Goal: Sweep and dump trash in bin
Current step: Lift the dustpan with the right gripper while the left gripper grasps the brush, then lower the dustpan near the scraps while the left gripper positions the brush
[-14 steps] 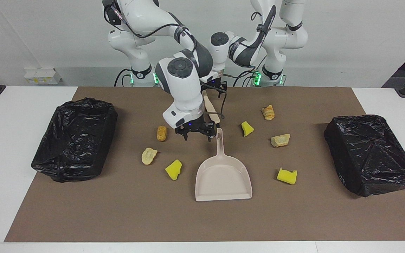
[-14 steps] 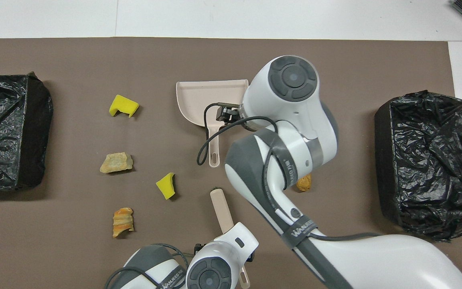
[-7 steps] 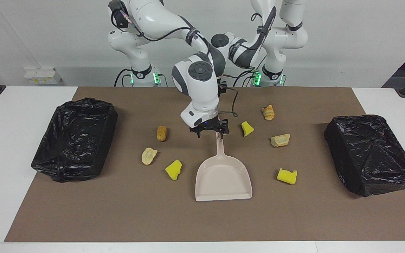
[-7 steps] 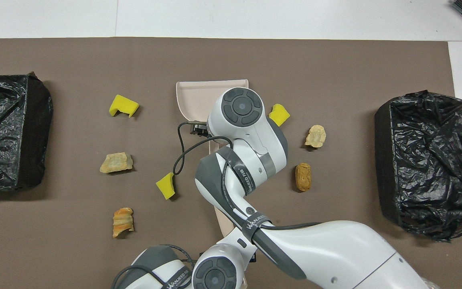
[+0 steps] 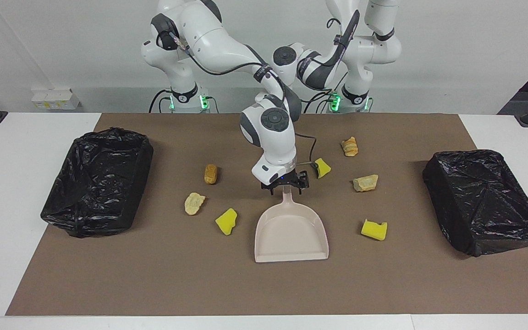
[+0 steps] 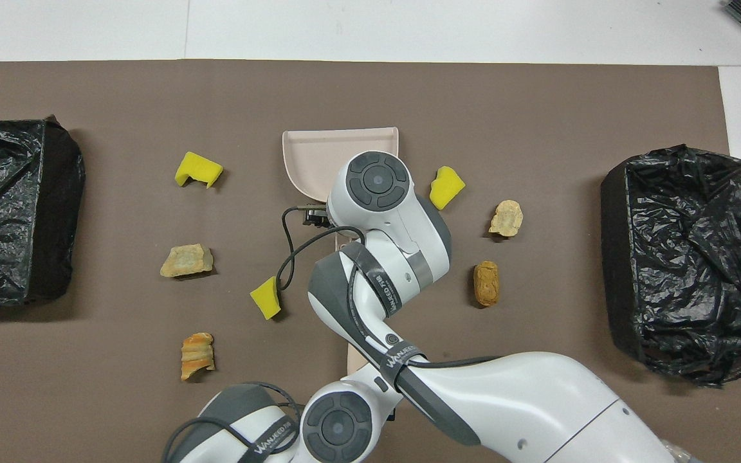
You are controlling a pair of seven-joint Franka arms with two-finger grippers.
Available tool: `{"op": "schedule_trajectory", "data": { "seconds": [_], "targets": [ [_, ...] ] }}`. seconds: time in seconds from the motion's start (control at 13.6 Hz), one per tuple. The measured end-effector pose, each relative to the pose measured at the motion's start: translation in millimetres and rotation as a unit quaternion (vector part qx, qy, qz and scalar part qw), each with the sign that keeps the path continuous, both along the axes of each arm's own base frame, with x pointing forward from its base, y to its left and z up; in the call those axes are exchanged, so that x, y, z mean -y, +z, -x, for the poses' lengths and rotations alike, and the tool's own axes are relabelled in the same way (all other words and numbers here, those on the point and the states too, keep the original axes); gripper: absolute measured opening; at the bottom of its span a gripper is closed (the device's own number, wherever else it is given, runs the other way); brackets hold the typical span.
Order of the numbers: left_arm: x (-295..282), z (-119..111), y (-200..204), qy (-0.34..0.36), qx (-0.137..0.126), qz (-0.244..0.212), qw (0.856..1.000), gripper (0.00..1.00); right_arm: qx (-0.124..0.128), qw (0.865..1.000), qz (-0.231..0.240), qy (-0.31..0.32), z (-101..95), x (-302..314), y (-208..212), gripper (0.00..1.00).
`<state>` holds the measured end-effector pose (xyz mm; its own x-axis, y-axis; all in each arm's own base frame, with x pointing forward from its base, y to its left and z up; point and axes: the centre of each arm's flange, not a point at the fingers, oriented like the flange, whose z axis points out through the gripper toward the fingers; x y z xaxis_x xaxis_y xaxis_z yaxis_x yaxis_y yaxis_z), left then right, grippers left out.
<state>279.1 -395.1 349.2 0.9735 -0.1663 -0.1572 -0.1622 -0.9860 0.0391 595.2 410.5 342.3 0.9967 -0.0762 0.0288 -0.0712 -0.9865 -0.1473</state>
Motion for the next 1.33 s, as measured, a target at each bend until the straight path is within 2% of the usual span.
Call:
{"op": "schedule_trajectory", "data": {
  "seconds": [0.07, 0.15, 0.22, 0.44, 0.52, 0.66, 0.81, 1.03, 1.18, 1.25, 1.33],
  "targets": [
    [-17.4, -16.2, 8.4, -0.018, -0.009, -0.006, 1.0, 0.26, 0.0, 1.0, 0.0, 0.0, -0.3, 0.5, 0.6, 0.92],
    [-38.9, -33.9, 21.2, -0.039, -0.015, -0.009, 0.999, 0.26, 0.001, 1.0, -0.001, -0.001, -1.1, 1.6, 1.5, 0.86],
    [-63.0, -51.0, 37.9, -0.069, -0.014, -0.009, 0.997, 0.26, 0.001, 1.0, -0.001, -0.002, -1.7, 2.6, 2.3, 0.73],
    [-139.5, -98.5, 78.5, -0.147, 0.021, -0.003, 0.989, 0.26, 0.002, 1.0, -0.001, -0.002, -1.9, 2.8, 2.7, 0.38],
    [-165.8, -116.0, 85.6, -0.172, 0.03, 0.004, 0.985, 0.26, 0.002, 1.0, 0.0, -0.002, -2.3, 3.7, 2.9, 0.32],
    [-220.2, -159.5, 97.3, -0.219, 0.042, 0.029, 0.974, 0.26, -0.005, 1.0, 0.012, 0.014, -3.7, 10.8, 5.0, 0.32],
    [-249.2, -198.6, 102.0, -0.266, 0.054, 0.018, 0.962, 0.26, -0.018, 0.997, 0.032, 0.071, -4.9, 29.5, 24.4, 0.32],
    [-272.3, -267.4, 106.5, -0.342, 0.072, -0.01, 0.937, 0.26, -0.026, 0.985, 0.046, 0.166, -3.0, 83.0, 101.9, 0.32],
    [-291.7, -315.9, 100.2, -0.384, 0.087, -0.019, 0.919, 0.26, -0.028, 0.967, 0.05, 0.249, 5.3, 129.0, 150.3, 0.32],
    [-301.4, -336.2, 93.9, -0.405, 0.099, -0.024, 0.909, 0.26, -0.029, 0.952, 0.051, 0.301, 11.5, 146.0, 159.5, 0.32],
    [-312.0, -353.8, 82.3, -0.422, 0.109, -0.027, 0.899, 0.26, -0.031, 0.93, 0.05, 0.362, 18.1, 158.7, 158.3, 0.32]
  ]
}}
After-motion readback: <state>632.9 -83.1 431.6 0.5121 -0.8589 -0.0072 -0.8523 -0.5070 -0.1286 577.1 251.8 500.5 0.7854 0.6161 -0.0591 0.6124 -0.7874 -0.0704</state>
